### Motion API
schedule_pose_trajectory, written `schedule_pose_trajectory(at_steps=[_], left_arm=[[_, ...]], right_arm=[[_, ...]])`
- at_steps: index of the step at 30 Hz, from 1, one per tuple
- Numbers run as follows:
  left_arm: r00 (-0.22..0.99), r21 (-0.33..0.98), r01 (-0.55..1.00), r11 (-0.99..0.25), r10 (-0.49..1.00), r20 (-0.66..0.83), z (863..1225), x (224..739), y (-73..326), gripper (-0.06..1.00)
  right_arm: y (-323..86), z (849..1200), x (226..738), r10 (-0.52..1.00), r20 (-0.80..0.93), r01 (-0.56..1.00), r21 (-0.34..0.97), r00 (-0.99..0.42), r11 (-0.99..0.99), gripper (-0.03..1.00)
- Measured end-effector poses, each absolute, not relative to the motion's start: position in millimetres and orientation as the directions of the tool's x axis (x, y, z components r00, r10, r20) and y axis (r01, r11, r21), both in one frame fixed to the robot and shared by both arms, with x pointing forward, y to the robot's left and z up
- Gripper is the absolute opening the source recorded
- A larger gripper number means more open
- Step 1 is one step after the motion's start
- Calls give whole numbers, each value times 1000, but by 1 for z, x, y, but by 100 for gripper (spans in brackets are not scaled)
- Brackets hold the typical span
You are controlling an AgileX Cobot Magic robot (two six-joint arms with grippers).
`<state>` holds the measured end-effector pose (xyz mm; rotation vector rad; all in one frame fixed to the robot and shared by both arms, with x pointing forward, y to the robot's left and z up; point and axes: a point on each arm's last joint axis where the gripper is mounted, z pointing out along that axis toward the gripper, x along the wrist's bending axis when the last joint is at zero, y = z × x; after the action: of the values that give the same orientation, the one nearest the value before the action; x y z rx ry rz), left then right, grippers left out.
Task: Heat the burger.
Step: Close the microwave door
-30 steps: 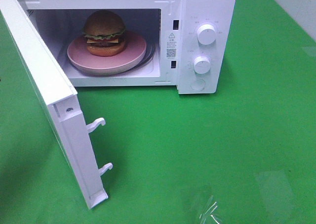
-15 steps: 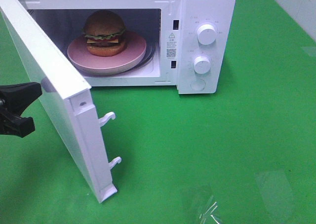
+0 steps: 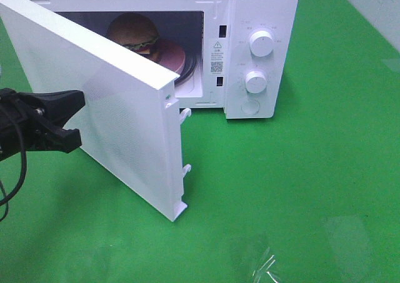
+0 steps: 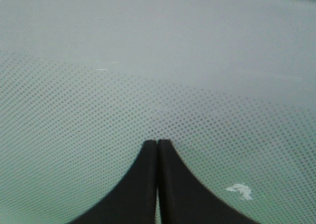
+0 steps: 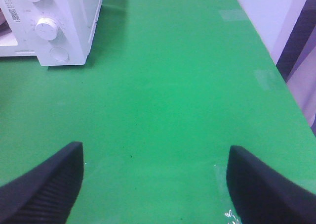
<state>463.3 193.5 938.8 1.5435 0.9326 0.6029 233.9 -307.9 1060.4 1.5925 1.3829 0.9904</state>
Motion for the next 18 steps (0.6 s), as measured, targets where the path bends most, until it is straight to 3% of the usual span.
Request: schedule_pose_trajectory(at_steps=[18], left_arm=[[571,980,195,-29,816,-90,944,501,139,0]], right_arm=[[-308,1060,234,993,60,377,922,100,-94,75]])
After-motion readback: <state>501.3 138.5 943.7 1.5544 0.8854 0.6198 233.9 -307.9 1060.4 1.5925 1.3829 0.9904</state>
